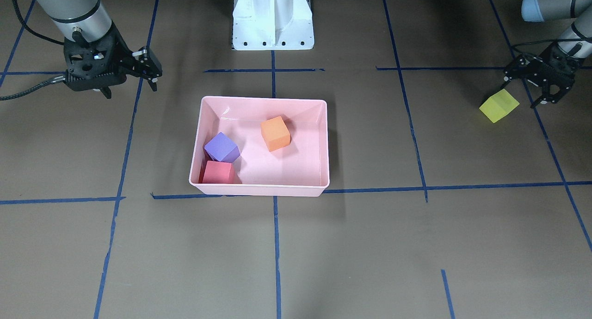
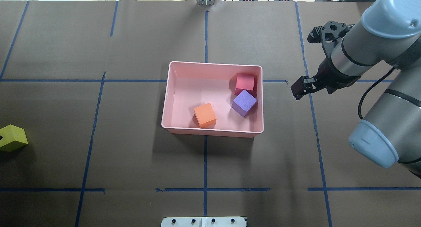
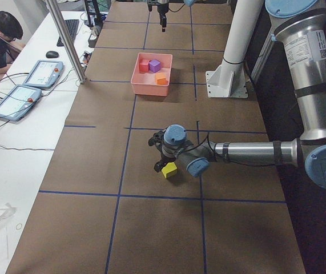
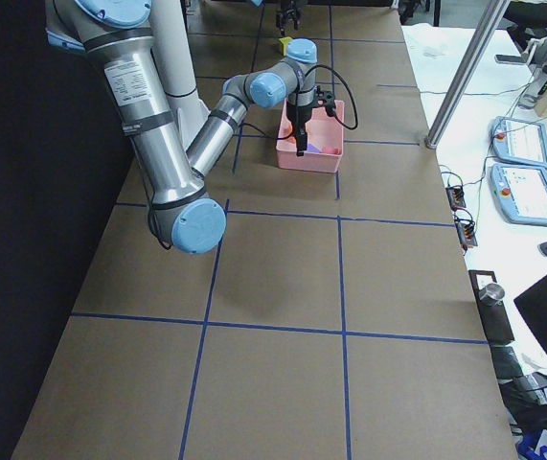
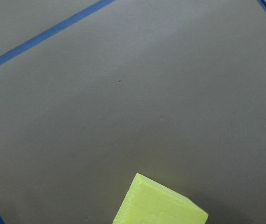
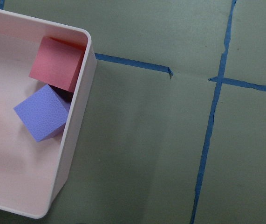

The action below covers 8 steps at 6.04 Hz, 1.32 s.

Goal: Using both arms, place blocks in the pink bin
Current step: 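Hold the right gripper beside the bin while the left gripper grasps the yellow-green cube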

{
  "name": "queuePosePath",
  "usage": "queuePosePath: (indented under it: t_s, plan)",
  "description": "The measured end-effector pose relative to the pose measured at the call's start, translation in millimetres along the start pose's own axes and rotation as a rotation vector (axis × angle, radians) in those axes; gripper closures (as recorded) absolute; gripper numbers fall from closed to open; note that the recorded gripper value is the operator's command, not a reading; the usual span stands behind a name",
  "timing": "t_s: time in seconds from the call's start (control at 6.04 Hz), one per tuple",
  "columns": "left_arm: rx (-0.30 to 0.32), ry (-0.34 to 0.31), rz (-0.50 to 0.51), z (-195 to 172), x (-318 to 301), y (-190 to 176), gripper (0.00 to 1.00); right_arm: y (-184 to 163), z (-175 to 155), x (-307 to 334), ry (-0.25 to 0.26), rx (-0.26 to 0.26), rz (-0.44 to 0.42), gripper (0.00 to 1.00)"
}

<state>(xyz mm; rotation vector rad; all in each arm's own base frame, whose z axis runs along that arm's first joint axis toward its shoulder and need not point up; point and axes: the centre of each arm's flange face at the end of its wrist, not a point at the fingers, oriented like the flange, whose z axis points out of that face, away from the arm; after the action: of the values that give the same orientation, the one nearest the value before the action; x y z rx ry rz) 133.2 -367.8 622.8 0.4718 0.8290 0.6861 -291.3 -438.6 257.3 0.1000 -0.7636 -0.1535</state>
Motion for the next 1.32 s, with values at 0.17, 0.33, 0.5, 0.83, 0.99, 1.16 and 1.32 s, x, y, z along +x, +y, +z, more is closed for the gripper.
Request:
queuePosePath:
  t_s: [0.17,0.33,0.5,0.83,0.99,1.16,1.32]
  plan:
    - [-0.008,0.007,0.04,4.7,2.6,0.1,0.0,0.7,1.5,1.5,0.002,-0.003,0.002,0.0]
    - [-0.021,0.014,0.068,10.7,2.9,2.6,0.0,1.4,2.8,3.0,0.004,-0.005,0.003,0.0]
    - [-0.031,0.019,0.079,15.5,3.2,5.0,0.0,1.8,3.3,3.7,0.005,-0.006,0.004,0.0]
    - [-0.048,0.03,0.086,25.2,3.4,7.4,0.0,2.0,3.5,4.0,0.006,-0.007,0.005,0.0]
    - [-0.056,0.035,0.087,32.0,2.4,6.2,0.0,2.0,3.5,4.1,0.006,-0.007,0.006,0.0]
    - [-0.064,0.041,0.088,40.7,0.3,3.3,0.0,2.0,3.5,4.1,0.006,-0.007,0.006,0.0]
    - [-0.075,0.048,0.087,51.0,-1.8,0.8,0.11,1.9,3.6,4.1,0.006,-0.007,0.006,0.0]
